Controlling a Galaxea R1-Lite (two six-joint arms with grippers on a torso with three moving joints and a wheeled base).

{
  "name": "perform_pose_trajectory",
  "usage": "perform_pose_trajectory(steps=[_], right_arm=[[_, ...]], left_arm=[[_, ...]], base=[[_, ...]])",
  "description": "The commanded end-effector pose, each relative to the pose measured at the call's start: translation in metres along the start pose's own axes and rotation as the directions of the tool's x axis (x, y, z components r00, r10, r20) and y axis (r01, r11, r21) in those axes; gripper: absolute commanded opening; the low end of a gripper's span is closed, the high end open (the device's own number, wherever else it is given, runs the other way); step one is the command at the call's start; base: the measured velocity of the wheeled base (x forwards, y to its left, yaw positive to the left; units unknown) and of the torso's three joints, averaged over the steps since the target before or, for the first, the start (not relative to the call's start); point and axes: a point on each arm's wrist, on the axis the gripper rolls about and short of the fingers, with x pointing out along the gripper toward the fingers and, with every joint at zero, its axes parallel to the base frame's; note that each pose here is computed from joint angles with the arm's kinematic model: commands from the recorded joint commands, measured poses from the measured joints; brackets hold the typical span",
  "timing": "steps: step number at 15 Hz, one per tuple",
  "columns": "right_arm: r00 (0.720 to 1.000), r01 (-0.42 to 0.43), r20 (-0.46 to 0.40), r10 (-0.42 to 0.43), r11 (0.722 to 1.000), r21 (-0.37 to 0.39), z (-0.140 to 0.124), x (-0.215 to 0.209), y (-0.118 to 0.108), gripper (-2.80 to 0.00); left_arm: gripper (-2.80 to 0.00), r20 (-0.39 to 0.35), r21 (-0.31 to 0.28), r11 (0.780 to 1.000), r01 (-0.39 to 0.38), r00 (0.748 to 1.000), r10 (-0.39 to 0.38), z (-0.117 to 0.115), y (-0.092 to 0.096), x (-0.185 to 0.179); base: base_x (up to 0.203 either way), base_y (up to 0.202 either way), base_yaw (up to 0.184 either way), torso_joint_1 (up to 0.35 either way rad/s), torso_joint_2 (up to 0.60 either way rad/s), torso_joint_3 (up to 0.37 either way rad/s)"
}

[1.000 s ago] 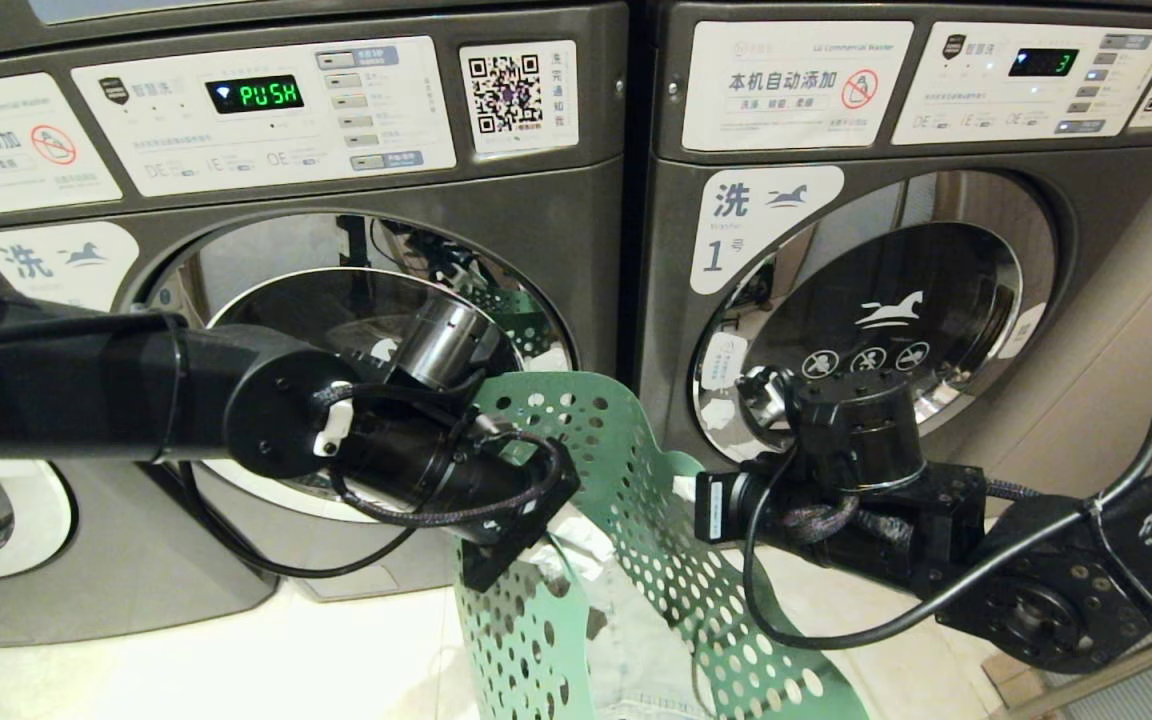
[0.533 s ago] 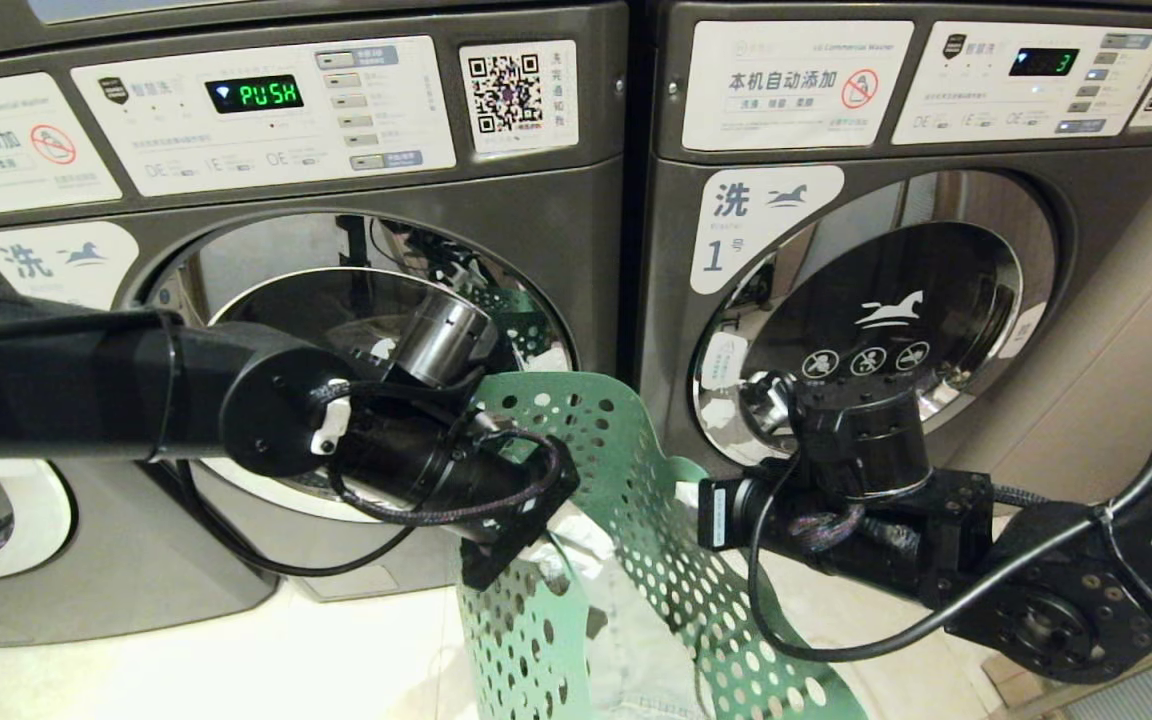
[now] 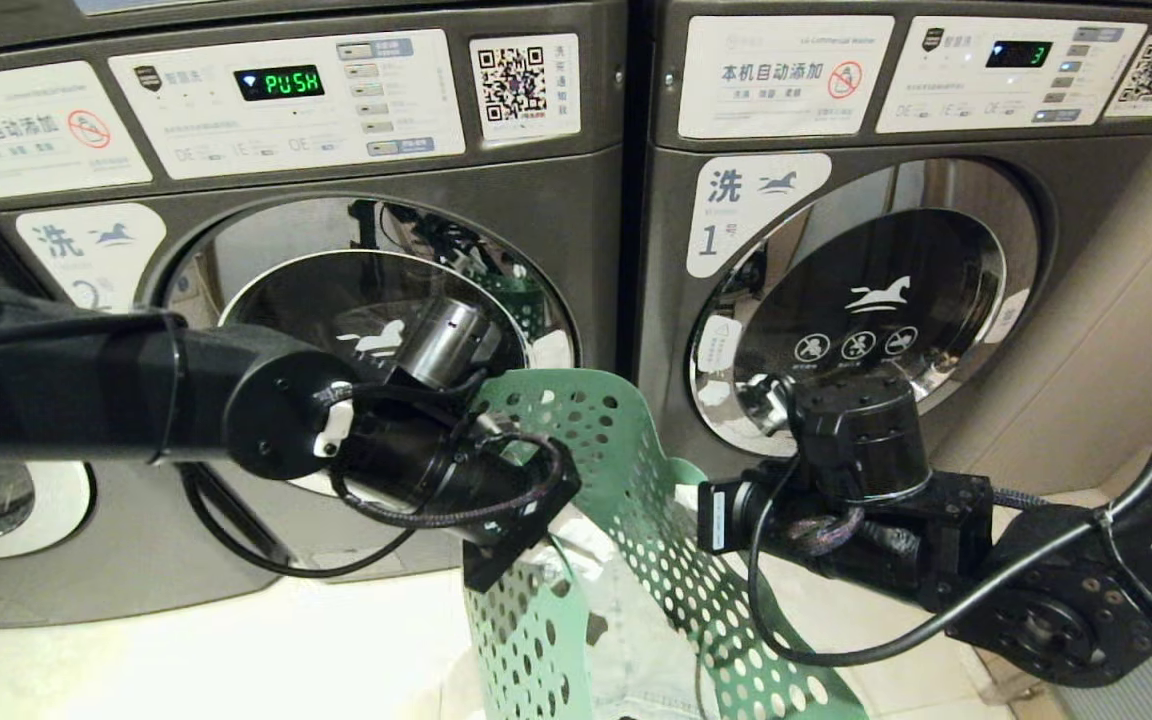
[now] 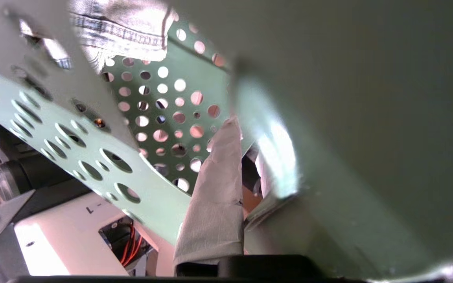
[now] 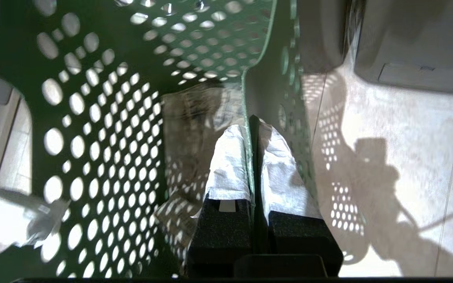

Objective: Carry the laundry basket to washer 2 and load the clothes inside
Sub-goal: Pick up the clothes basket and put it beside the washing machine

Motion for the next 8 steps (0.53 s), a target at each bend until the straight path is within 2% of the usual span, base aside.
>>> perform_pose_trajectory(steps=[1, 3, 8], right_arm=[[1.000, 0.000, -0.002, 0.000, 1.000, 0.002, -0.0009, 0.0014, -0.0002, -2.80], [1.000, 0.002, -0.007, -0.002, 1.000, 0.002, -0.0023, 0.0042, -0.0006, -2.80], [1.000, 0.002, -0.011, -0.002, 1.000, 0.002, -0.0034, 0.0061, -0.0009, -2.80]], left_arm=[[-2.80, -0.005, -0.010, 1.000, -0.004, 1.000, 0.004, 0.0011, 0.0011, 0.0021], [-2.80, 0.001, -0.004, 1.000, 0.005, 1.000, -0.005, 0.0023, 0.0006, 0.0031], [-2.80, 0.005, 0.002, 1.000, 0.013, 1.000, -0.013, 0.0042, 0.0003, 0.0057]], base=[[-0.200, 0.000, 0.004, 0.001, 0.00, 0.002], [-0.164, 0.000, 0.001, -0.003, 0.00, 0.000], [0.000, 0.000, 0.000, 0.000, 0.00, 0.000]])
